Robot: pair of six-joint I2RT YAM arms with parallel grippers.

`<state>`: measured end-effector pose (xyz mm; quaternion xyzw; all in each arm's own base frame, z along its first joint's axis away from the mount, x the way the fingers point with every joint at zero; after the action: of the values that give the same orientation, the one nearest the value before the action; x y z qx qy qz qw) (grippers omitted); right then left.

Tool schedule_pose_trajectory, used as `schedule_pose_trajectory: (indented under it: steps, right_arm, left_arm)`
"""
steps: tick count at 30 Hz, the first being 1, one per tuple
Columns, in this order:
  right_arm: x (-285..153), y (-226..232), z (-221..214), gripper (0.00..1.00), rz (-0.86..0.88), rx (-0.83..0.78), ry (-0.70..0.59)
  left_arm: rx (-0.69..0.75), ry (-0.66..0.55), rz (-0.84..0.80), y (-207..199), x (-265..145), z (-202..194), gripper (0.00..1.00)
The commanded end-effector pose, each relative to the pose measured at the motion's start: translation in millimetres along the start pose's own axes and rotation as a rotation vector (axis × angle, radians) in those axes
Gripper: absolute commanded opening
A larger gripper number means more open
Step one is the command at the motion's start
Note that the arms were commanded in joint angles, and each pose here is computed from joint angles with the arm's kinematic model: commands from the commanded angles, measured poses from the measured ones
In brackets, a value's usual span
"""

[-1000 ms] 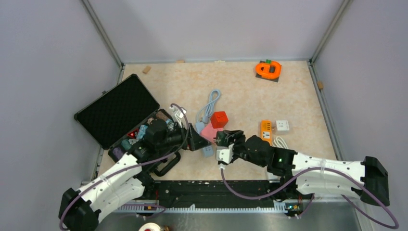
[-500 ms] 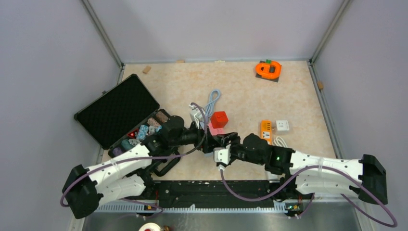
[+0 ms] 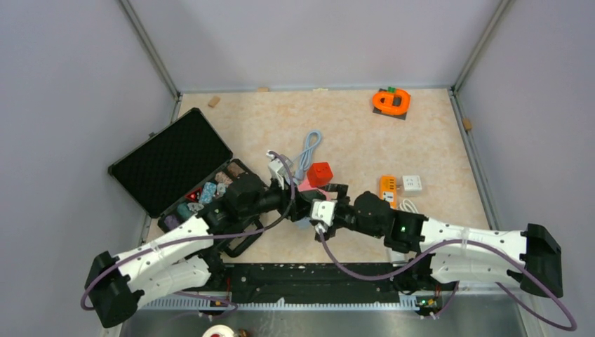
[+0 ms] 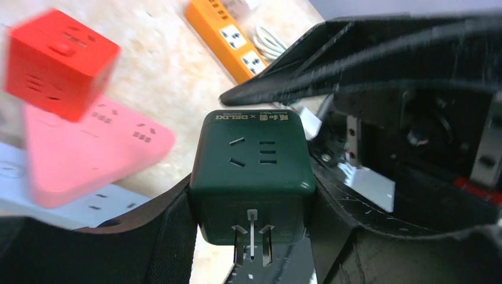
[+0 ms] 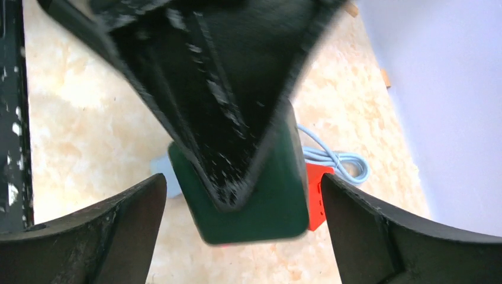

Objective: Insert the plug

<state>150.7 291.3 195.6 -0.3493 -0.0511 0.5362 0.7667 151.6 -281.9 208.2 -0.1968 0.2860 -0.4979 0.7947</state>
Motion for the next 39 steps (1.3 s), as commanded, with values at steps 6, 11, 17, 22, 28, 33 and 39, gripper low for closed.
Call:
schedule_pose_trajectory:
  steps: [6,11,17,22,28,33,39]
  right_arm:
    - [2,-36,38,0.99,-0.041,0.521,-0.026]
    - [-3,-51,34,0.99,-0.061,0.794,-0.069]
    - [-8,-64,35,0.98,0.046,1.167,-0.171]
    - [-6,-54,41,0.98,0.282,1.404,-0.246]
    - [-6,-41,41,0.99,0.375,1.537,-0.256]
    - [-13,-36,50,0.99,0.451,1.574,-0.300]
    - [-4,-30,45,0.95,0.504,1.647,-0.280]
  left_arm:
    - [0.404,-0.198,0.102,15,-47,20,0.00]
    - [0.593,-0.196,0.092,18,-65,10,0.00]
    - [0.815,-0.262,-0.090,-5,-65,7,0.00]
    - [0.928,-0.286,-0.149,-15,-59,14,0.00]
    - [1.009,-0.350,-0.132,-19,-55,33,0.00]
    - [1.047,-0.397,-0.155,-25,-51,41,0.00]
    - [1.073,-0.434,-0.220,-37,-48,45,0.00]
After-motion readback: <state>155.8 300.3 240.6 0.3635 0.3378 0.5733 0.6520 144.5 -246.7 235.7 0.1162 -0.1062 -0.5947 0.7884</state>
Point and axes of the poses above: each gripper's point midway between its finger pads, its own x axis out along the fingers, its own y axis along the line the jaws close on, z = x × y, the point moved 2 cm from there along -x, back along the fingers, and after that the axes turned 1 degree about -x, right-handed, at the moved point
